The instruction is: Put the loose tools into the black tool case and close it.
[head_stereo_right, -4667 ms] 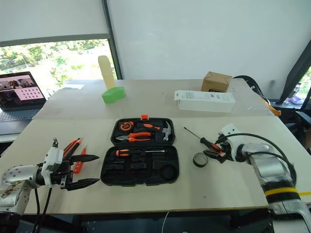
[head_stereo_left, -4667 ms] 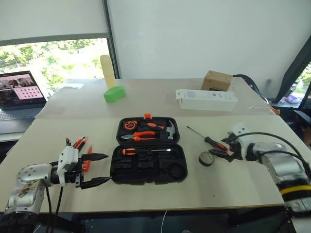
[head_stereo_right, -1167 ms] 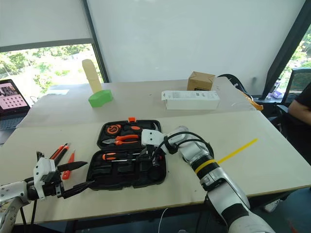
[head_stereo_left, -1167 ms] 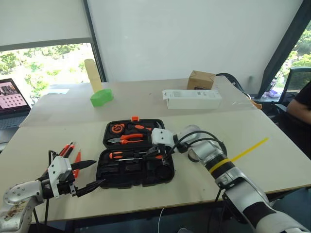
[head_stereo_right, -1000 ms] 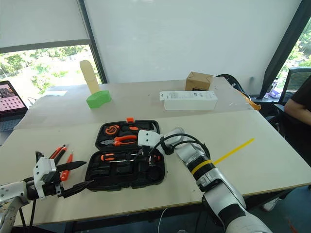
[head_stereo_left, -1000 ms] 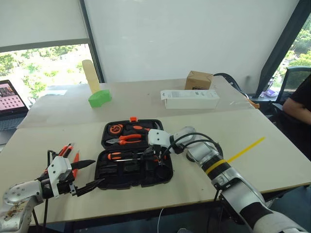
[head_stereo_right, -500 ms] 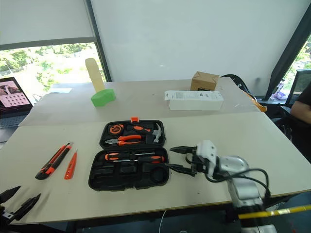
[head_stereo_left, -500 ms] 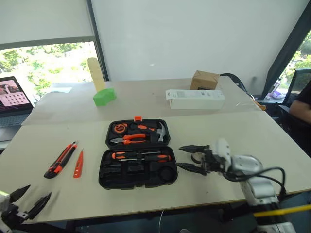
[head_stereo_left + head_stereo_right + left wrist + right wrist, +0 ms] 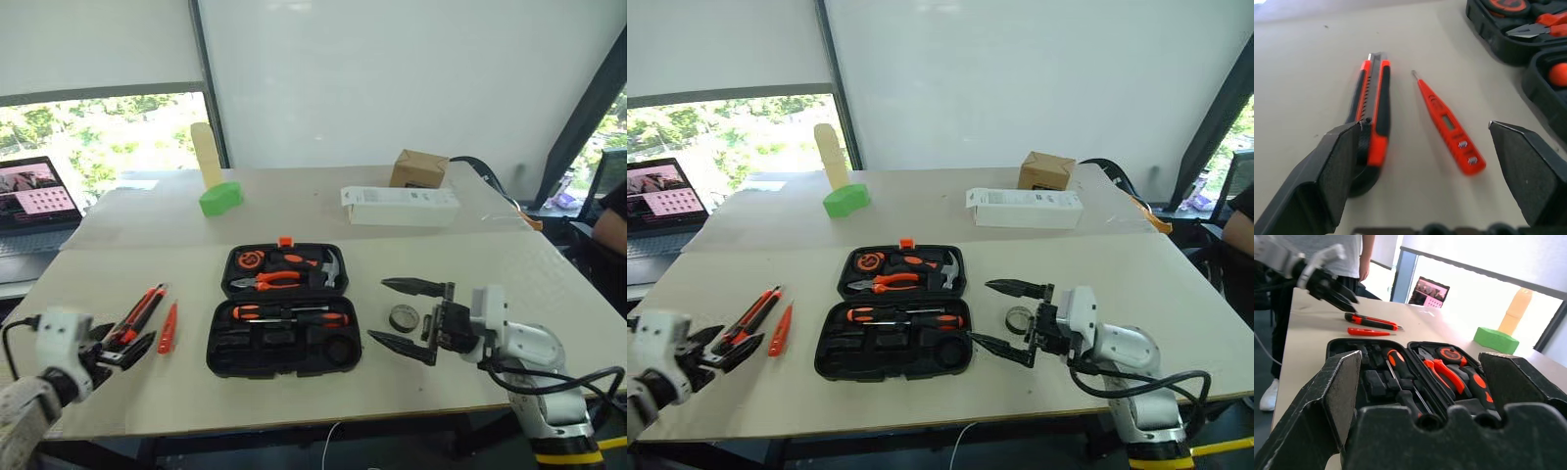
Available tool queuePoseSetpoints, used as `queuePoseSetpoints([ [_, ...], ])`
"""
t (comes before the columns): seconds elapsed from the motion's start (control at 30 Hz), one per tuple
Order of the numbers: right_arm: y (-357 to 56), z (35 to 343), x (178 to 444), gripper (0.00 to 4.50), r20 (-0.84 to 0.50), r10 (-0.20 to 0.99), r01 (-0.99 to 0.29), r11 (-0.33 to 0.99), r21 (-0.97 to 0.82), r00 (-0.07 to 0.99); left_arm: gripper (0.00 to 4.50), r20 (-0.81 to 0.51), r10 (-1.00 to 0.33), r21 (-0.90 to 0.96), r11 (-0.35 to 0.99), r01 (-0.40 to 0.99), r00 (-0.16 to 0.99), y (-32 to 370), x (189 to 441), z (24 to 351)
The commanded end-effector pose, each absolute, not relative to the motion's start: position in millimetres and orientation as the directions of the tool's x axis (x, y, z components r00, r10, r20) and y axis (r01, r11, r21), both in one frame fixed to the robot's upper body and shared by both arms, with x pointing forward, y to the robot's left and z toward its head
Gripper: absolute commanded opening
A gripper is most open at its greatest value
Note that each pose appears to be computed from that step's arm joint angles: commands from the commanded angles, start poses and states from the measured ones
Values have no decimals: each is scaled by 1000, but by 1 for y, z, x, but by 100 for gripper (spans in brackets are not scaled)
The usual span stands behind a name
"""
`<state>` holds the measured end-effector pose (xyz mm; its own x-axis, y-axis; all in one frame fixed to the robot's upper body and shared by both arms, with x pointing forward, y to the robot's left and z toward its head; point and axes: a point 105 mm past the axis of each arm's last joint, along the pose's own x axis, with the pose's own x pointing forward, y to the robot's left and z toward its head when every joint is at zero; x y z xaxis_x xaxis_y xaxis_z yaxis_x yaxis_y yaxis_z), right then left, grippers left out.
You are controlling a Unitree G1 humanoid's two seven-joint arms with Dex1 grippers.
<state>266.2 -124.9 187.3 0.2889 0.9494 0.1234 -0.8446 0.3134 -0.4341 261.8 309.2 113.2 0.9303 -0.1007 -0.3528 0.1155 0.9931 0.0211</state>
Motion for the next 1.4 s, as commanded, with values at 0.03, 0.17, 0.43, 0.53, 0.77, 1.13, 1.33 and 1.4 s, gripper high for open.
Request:
queuePoseSetpoints([
  [0.03,-116,203,261,446,127,965,-842,263,-471,230,450,-439,-28,37,998,50,898,303,266,107],
  [0.17,-102,216,264,446,104,981,-854,195,-482,165,450,-516,-5,-10,1000,0,857,287,282,94],
  [0.43,-102,214,267,450,66,987,-855,161,-493,148,334,-585,12,-49,998,-50,811,282,285,79],
  [0.53,-104,213,266,450,62,986,-856,164,-491,153,218,-588,19,-57,996,-65,808,288,284,80],
  [0.77,-113,205,261,450,42,980,-859,189,-476,193,46,-380,-179,-125,982,141,908,284,291,123],
  [1.13,-127,196,252,450,-8,972,-864,205,-460,235,46,-410,-855,224,245,943,319,200,284,178],
  [1.33,-125,196,249,450,1,969,-860,218,-461,246,46,-636,-744,285,20,958,205,175,309,138],
  [1.4,-125,196,248,450,3,967,-858,228,-460,255,46,-661,-720,301,2,954,210,173,314,131],
])
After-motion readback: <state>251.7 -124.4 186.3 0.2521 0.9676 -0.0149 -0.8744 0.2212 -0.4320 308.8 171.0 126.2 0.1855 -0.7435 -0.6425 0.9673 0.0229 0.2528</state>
